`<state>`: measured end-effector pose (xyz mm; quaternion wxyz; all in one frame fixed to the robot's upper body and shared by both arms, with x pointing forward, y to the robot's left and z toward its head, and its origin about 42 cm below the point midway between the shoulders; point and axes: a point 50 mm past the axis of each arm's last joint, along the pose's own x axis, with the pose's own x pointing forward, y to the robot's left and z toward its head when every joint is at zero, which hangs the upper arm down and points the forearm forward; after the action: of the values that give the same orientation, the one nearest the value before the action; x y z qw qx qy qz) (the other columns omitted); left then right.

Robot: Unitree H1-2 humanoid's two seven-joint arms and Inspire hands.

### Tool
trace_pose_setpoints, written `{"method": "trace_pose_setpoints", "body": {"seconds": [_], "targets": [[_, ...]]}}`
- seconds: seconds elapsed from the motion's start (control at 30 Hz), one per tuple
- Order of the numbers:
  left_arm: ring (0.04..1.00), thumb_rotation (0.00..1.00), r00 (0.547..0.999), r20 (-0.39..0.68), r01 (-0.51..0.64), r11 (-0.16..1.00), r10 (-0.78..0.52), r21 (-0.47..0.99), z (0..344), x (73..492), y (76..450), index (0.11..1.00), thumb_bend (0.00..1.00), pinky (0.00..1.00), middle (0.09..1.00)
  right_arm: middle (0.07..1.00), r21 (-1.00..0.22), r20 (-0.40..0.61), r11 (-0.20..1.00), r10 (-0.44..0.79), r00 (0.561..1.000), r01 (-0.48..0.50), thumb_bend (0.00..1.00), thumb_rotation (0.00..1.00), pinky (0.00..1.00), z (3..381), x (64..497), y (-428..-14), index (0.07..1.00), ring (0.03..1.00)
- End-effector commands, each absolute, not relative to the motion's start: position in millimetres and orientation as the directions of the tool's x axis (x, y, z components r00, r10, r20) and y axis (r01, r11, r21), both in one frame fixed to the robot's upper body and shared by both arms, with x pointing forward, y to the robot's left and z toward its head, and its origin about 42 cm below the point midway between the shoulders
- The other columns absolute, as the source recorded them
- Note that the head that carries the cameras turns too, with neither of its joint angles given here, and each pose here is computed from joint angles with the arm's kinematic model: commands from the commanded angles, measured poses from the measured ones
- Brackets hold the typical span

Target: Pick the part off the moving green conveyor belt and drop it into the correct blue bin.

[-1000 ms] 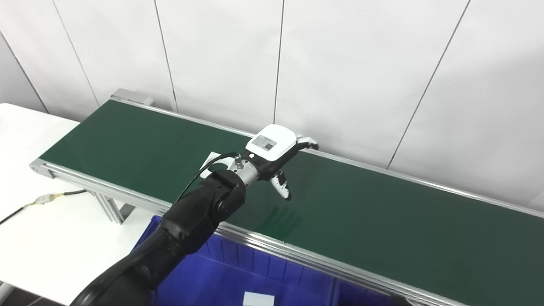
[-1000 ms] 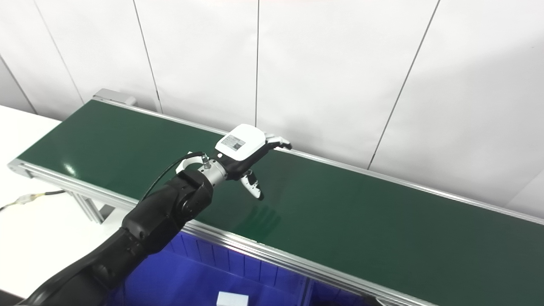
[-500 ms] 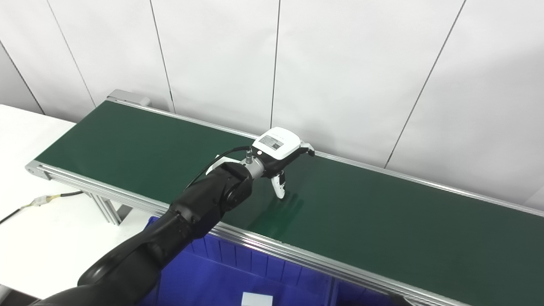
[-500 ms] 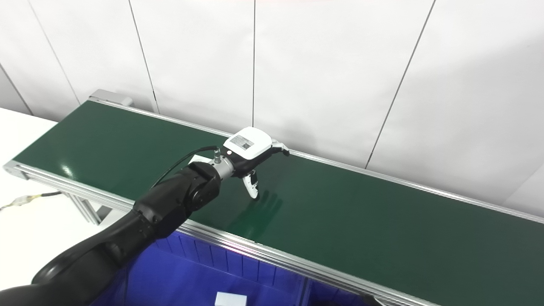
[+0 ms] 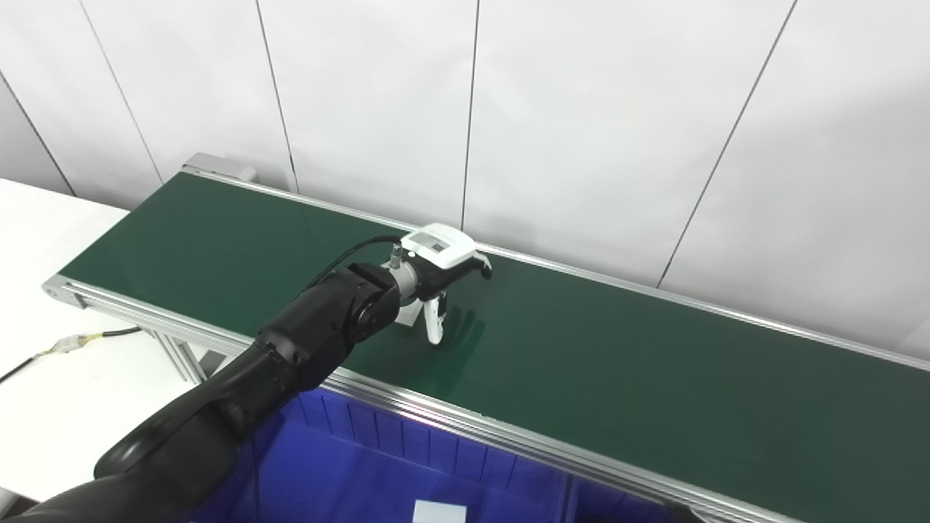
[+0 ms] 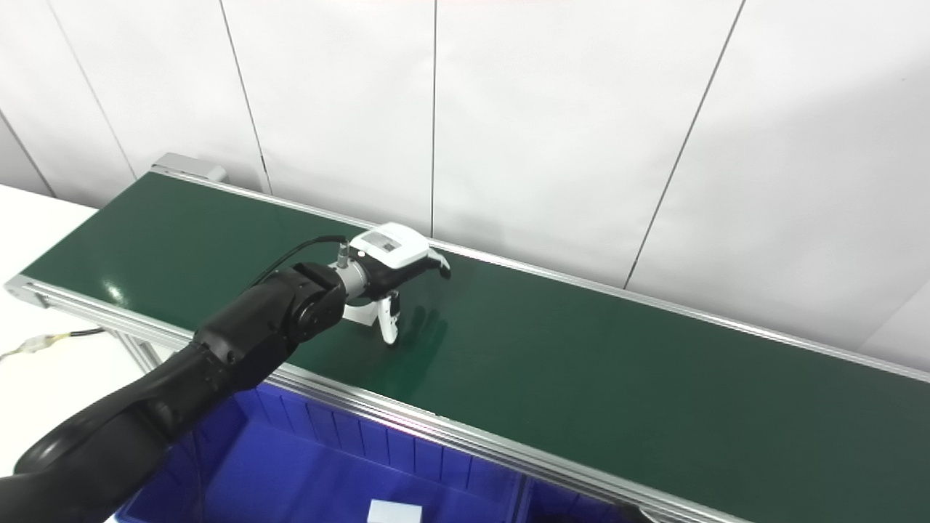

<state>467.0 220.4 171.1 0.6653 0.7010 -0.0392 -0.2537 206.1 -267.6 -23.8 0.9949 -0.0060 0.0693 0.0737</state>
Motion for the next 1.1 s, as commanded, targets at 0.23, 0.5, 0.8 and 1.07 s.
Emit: {"method": "trace_pose_setpoints", "body": {"seconds": [0.23, 0.5, 0.8, 1.07], "targets": [[0.817, 0.08, 0.87, -0.287, 0.24, -0.166, -0.4, 0.957, 205.5, 481.7, 229.1, 0.824, 1.0, 0.63, 0.877, 0.86, -0.015, -0.087, 0.988, 0.151, 0.985, -0.153, 1.0, 0.32, 0.73, -15.9, 211.5, -263.2, 0.782, 0.79], [0.84, 0.08, 0.887, -0.247, 0.202, -0.154, -0.389, 0.967, 193.2, 481.9, 226.7, 0.845, 1.0, 0.69, 0.889, 0.853, -0.015, -0.086, 0.989, 0.147, 0.985, -0.149, 1.0, 0.32, 0.72, -15.5, 210.6, -263.3, 0.777, 0.788], [0.861, 0.11, 0.901, -0.152, 0.088, -0.172, -0.406, 0.981, 190.9, 484.7, 220.5, 0.856, 1.0, 0.68, 0.912, 0.854, -0.027, -0.092, 0.989, 0.14, 0.986, -0.143, 1.0, 0.33, 0.72, -16.2, 209.1, -260.5, 0.776, 0.787], [0.857, 0.12, 0.903, -0.153, 0.077, -0.199, -0.401, 0.977, 178.2, 490.4, 211.3, 0.839, 1.0, 0.75, 0.903, 0.853, -0.031, -0.093, 0.99, 0.135, 0.986, -0.139, 1.0, 0.33, 0.72, -16.2, 208.2, -258.7, 0.779, 0.786]]}}
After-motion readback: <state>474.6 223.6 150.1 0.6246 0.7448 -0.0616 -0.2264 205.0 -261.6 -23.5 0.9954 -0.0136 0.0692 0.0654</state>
